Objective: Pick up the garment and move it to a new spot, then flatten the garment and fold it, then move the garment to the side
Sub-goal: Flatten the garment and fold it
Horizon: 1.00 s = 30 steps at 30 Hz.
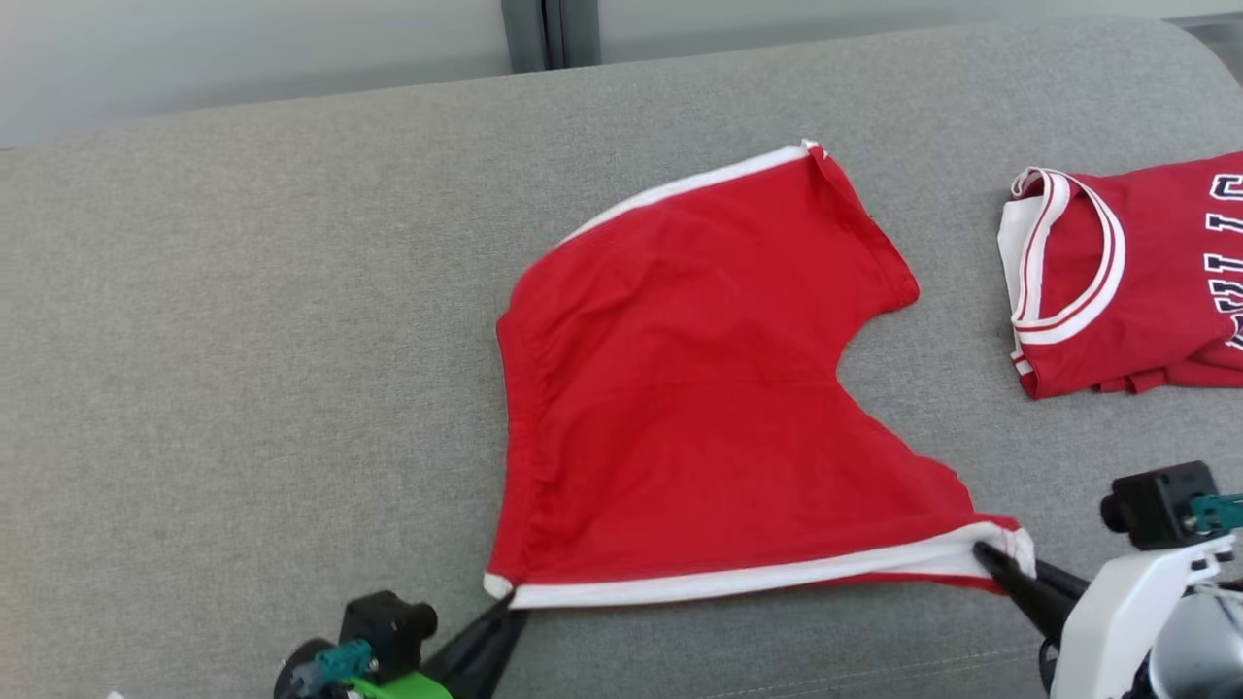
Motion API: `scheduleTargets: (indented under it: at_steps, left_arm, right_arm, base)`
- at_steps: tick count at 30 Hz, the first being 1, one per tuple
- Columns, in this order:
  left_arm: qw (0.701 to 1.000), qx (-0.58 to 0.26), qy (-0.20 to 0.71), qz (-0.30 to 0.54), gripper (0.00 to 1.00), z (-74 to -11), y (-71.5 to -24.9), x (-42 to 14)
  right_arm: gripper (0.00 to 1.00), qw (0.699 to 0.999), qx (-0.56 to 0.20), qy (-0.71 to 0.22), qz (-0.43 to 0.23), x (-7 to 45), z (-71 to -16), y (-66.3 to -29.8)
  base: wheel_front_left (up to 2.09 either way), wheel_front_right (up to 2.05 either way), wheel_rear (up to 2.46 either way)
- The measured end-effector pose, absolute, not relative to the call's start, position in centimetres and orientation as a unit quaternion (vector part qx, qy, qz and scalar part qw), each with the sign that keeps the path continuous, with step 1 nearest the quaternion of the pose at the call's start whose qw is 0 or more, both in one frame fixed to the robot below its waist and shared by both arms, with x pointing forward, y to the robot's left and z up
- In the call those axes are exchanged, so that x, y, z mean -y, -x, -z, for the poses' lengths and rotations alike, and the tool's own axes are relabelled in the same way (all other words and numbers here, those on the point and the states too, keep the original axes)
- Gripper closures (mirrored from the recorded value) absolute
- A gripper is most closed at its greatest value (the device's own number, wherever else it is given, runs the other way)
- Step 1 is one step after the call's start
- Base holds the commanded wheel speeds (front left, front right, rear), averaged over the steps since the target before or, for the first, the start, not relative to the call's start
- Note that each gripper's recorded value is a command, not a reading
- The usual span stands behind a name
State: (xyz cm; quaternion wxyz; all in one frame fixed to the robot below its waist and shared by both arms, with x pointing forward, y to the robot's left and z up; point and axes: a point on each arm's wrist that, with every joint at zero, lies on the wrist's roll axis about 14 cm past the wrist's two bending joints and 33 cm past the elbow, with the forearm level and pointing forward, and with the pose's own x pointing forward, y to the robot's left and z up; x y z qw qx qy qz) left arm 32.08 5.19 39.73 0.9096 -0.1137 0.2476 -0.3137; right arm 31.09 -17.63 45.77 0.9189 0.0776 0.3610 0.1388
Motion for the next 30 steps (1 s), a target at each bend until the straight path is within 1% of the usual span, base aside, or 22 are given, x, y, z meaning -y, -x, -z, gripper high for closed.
scheduleTargets:
  at_steps: [2, 4, 7, 13, 16, 22, 30]
  left_arm:
    - [0.906, -0.251, 0.124, 0.317, 1.0, -40.2, -31.2, -4.6]
    - [0.907, -0.241, 0.137, 0.316, 1.0, -41.0, -31.5, -4.3]
    - [0.907, -0.238, 0.133, 0.321, 1.0, -41.5, -32.1, -4.0]
    - [0.912, -0.2, 0.122, 0.336, 1.0, -44.1, -36.4, -2.2]
    - [0.917, -0.191, 0.099, 0.334, 1.0, -44.5, -39.0, -2.0]
    - [0.93, -0.16, 0.102, 0.316, 1.0, -45.9, -43.6, -1.3]
    - [0.949, -0.146, 0.103, 0.259, 1.0, -45.2, -49.1, -2.9]
  right_arm:
    - [1.0, 0.928, -0.342, -0.071, -0.132, 18.0, -46.9, -31.6]
    - [1.0, 0.933, -0.33, -0.064, -0.126, 18.5, -47.5, -32.2]
    - [1.0, 0.944, -0.302, -0.046, -0.126, 19.1, -48.7, -34.4]
    - [1.0, 0.953, -0.273, 0.001, -0.128, 20.6, -50.2, -39.3]
    - [1.0, 0.956, -0.258, 0.007, -0.141, 20.1, -50.8, -42.3]
    - [1.0, 0.954, -0.25, 0.04, -0.163, 19.0, -50.5, -47.4]
    - [1.0, 0.949, -0.244, 0.065, -0.191, 16.4, -48.9, -53.3]
  base:
    - [0.0, 0.0, 0.0]
    - [0.0, 0.0, 0.0]
    - [0.0, 0.0, 0.0]
    - [0.0, 0.0, 0.0]
    - [0.0, 0.0, 0.0]
    - [0.0, 0.0, 0.0]
    - [0.0, 0.0, 0.0]
